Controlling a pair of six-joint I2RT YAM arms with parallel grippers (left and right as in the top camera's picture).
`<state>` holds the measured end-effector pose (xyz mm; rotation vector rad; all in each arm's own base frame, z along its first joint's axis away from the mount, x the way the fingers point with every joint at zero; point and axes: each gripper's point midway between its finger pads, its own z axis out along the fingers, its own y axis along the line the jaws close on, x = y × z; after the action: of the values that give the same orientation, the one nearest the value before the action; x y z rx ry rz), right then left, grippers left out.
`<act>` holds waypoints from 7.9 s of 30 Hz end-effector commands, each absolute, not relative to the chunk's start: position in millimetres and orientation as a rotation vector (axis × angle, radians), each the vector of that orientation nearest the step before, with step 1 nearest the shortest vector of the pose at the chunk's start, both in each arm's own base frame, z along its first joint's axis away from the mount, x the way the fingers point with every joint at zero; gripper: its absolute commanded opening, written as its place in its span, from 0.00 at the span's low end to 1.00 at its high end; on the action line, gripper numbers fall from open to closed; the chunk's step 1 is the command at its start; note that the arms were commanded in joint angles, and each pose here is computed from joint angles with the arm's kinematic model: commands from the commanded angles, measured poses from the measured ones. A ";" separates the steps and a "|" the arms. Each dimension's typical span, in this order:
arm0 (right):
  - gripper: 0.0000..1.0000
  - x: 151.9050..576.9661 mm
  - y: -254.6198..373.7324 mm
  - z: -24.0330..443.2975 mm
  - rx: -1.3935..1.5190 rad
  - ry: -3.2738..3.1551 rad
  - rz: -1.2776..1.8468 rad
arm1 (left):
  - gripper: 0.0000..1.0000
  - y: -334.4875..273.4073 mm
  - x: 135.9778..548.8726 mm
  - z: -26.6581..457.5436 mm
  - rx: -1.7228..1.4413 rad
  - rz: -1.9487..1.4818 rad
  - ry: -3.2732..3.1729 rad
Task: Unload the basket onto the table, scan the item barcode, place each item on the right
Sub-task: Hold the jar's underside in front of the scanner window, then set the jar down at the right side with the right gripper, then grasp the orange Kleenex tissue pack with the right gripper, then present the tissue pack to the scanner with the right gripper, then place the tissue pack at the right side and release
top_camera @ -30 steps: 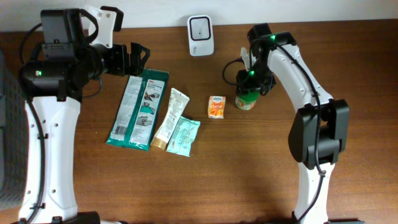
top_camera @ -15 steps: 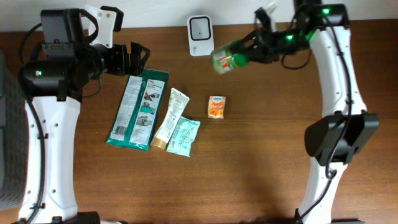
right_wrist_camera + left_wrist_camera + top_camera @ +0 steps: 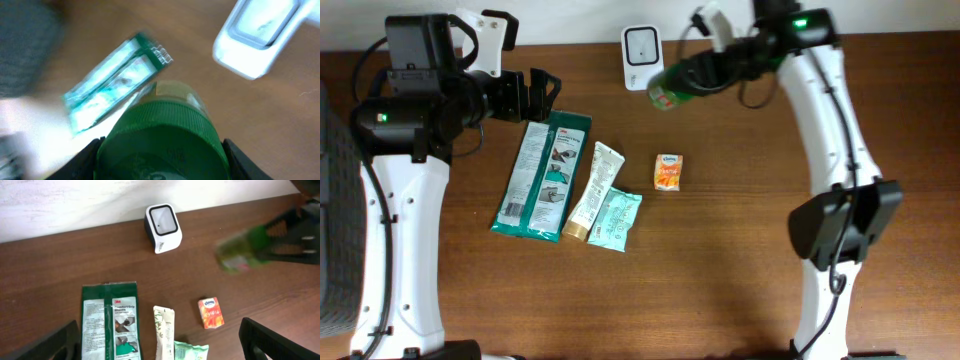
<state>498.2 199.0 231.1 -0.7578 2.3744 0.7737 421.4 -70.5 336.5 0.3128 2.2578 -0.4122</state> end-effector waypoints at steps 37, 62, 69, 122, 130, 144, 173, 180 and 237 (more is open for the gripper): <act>0.43 657.1 248.2 209.3 -1.305 1.552 -0.556 | 0.99 -72.0 420.0 343.8 0.342 -0.406 2.233; 0.37 451.9 -14.7 74.2 -0.335 3.008 0.200 | 0.99 -72.0 420.0 343.8 0.342 -0.406 2.233; 0.90 446.9 -32.1 67.6 -0.261 3.029 0.204 | 0.99 -72.0 420.0 343.8 0.342 -0.406 2.233; 0.04 380.9 237.5 114.5 -0.328 2.613 1.728 | 0.99 -72.0 420.0 343.8 0.342 -0.406 2.233; 0.04 395.2 192.4 208.4 -0.400 2.097 2.018 | 0.99 -72.0 420.0 343.8 0.342 -0.406 2.233; 0.04 342.9 189.3 327.7 -0.639 1.918 1.830 | 0.99 -72.0 420.0 343.8 0.342 -0.406 2.233; 0.04 644.7 223.9 184.3 -0.781 1.922 -0.769 | 0.99 -72.0 420.0 343.8 0.342 -0.406 2.233; 0.04 653.3 235.6 129.0 -0.981 1.882 -0.894 | 0.99 -72.0 420.0 343.8 0.342 -0.406 2.233; 0.75 408.7 176.6 125.4 -0.610 2.991 0.687 | 0.99 -71.9 420.0 343.8 0.342 -0.405 2.233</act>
<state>406.4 122.5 107.9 -0.3689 3.1568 0.4244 421.4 -70.5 336.4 0.3128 2.2582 -0.4123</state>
